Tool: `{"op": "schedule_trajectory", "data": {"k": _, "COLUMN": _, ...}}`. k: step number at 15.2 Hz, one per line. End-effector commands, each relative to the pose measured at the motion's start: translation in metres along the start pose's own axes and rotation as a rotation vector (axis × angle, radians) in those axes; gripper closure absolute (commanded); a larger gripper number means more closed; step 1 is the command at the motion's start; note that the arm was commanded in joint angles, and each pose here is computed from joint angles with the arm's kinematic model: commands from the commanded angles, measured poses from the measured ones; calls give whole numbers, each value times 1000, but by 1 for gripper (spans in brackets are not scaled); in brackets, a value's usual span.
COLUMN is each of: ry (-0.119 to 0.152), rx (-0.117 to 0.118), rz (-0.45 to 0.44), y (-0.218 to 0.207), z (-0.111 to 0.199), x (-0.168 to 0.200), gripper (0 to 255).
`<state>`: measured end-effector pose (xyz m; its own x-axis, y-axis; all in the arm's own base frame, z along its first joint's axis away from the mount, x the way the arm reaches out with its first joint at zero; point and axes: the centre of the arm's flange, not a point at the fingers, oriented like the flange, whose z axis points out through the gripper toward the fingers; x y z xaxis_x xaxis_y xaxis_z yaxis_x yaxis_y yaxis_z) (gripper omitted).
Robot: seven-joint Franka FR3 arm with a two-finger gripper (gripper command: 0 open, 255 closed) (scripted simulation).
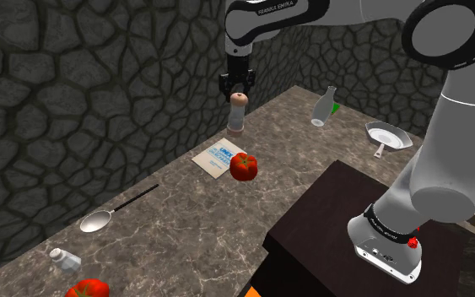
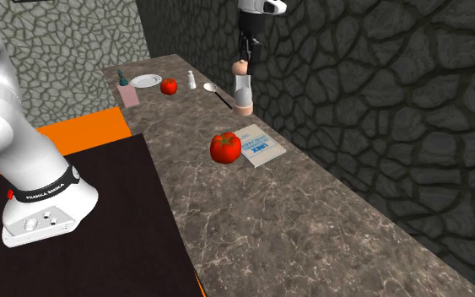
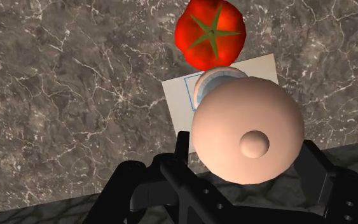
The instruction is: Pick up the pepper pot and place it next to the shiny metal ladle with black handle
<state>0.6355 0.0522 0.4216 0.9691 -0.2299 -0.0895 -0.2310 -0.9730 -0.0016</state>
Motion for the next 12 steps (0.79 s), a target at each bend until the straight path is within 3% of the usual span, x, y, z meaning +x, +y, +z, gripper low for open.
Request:
{"op": "schedule_trajectory", "data": {"k": 1, "ry": 0, "rx": 0, "rz": 1, "y": -22, "z": 8, "x": -8, "gripper": 255}}
{"op": "schedule_trajectory", "data": {"k": 12, "ry": 0, "rx": 0, "rz": 1, "y": -157, "z": 45, "x": -48, "gripper": 255}}
